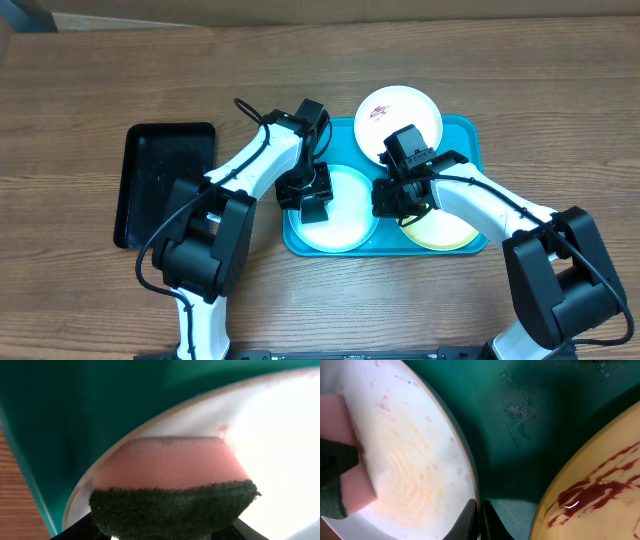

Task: Clean dirty plates on tray and stack at the side
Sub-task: 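Scrub the light-blue plate's center with the sponge in the left gripper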

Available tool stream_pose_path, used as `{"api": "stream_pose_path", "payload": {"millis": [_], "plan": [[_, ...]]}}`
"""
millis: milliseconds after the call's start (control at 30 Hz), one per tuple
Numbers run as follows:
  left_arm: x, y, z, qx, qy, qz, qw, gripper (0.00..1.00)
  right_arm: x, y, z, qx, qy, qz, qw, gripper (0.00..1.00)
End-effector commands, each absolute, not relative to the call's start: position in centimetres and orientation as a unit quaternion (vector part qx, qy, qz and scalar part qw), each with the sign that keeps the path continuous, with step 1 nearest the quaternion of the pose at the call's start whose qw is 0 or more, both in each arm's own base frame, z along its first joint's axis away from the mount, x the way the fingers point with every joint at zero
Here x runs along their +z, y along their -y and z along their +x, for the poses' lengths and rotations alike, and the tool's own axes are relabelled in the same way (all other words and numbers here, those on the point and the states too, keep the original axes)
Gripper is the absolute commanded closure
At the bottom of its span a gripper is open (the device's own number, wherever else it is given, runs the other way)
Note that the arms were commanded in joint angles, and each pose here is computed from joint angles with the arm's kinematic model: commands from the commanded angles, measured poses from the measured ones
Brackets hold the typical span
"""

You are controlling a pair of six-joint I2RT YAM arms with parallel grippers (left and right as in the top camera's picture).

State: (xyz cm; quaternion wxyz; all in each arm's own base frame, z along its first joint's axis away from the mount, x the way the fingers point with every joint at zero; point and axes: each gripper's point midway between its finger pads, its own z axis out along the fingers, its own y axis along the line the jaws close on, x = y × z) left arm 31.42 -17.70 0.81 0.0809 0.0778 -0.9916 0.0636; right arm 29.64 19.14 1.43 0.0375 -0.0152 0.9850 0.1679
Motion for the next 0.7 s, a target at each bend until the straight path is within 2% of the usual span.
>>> {"api": "stream_pose_path", "payload": {"millis": [0, 200, 300, 467, 667], "plan": [[0.1, 17.7, 31.2, 0.062, 0.991, 0.065, 0.098, 0.41, 1.5, -18.8, 30.3, 0.158, -0.986, -0.012, 0.045, 0.96], [1.3, 18.0, 31.9, 0.065, 0.992, 0.053, 0.094, 0.4, 1.5, -18.8, 30.3, 0.158, -0.986, -0.012, 0.045, 0.96], [1.4, 18.1, 31.7, 0.067, 0.992, 0.053, 0.098, 0.44, 1.5, -18.8, 30.3, 0.158, -0.986, -0.012, 0.045, 0.96], [1.7, 19.1, 31.3, 0.096, 0.988, 0.048, 0.111, 0.61, 1.5, -18.8, 30.3, 0.158, -0.986, -0.012, 0.046, 0.96], [1.7, 19.2, 31.2, 0.1, 0.987, 0.045, 0.114, 0.74, 1.5, -18.8, 30.3, 0.158, -0.986, -0.012, 0.046, 0.96]]}}
